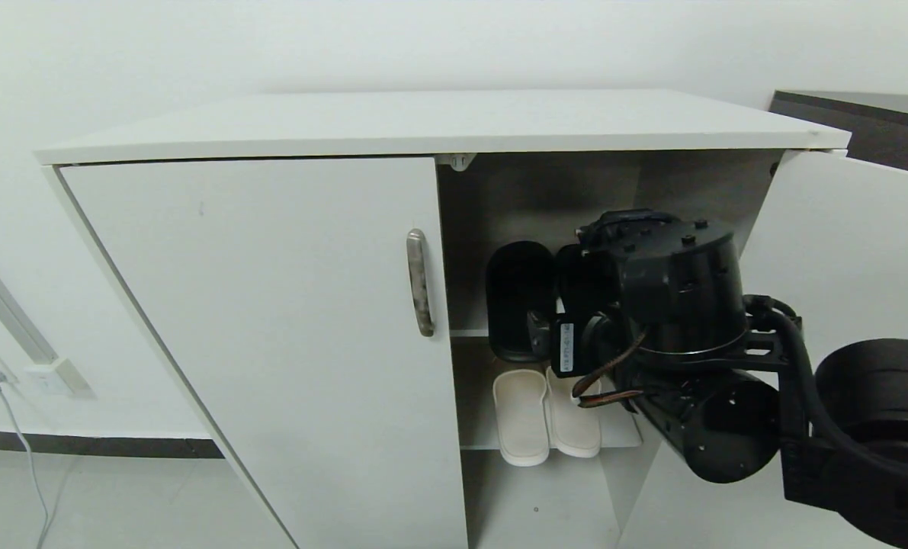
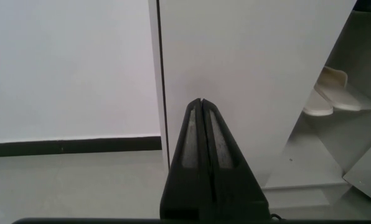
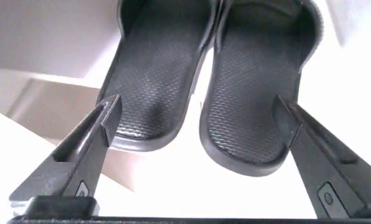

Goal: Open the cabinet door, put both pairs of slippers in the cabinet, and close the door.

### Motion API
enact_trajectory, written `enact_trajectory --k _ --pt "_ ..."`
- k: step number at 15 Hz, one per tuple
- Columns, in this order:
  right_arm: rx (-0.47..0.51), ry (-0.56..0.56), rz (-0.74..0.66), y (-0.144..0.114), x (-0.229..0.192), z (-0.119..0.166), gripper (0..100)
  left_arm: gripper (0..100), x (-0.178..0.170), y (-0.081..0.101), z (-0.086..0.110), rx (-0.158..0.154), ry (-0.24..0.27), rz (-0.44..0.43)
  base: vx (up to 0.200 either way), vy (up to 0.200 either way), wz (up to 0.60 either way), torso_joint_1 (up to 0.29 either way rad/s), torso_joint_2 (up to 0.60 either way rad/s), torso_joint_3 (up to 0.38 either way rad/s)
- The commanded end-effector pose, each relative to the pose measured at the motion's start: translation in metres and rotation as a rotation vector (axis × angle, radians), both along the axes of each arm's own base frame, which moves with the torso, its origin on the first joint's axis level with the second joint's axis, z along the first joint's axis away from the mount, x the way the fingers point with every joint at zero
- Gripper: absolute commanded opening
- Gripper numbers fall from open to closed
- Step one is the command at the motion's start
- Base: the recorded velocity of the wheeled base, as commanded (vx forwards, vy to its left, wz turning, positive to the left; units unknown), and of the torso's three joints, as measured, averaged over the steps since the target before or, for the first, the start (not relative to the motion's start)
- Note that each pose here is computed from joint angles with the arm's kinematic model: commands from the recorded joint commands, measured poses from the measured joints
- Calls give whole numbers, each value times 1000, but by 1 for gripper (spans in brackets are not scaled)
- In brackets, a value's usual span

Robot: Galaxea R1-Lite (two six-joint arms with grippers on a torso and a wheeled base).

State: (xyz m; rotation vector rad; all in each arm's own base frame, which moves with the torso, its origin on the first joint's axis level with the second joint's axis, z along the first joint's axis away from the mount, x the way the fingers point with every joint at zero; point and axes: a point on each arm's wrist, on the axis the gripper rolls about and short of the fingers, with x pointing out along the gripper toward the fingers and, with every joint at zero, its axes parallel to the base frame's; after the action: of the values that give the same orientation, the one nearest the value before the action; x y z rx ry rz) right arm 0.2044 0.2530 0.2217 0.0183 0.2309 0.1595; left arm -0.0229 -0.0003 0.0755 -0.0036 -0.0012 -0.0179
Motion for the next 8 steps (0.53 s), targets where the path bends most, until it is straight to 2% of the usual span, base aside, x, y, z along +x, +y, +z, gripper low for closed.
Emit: enact_trajectory --k 1,8 --pt "4 -4 9 -4 -4 -3 0 0 0 0 0 -1 1 -1 0 0 0 0 0 0" --pt "-23 39 56 2 -1 -22 0 0 0 0 0 -1 1 -1 0 0 0 0 0 0"
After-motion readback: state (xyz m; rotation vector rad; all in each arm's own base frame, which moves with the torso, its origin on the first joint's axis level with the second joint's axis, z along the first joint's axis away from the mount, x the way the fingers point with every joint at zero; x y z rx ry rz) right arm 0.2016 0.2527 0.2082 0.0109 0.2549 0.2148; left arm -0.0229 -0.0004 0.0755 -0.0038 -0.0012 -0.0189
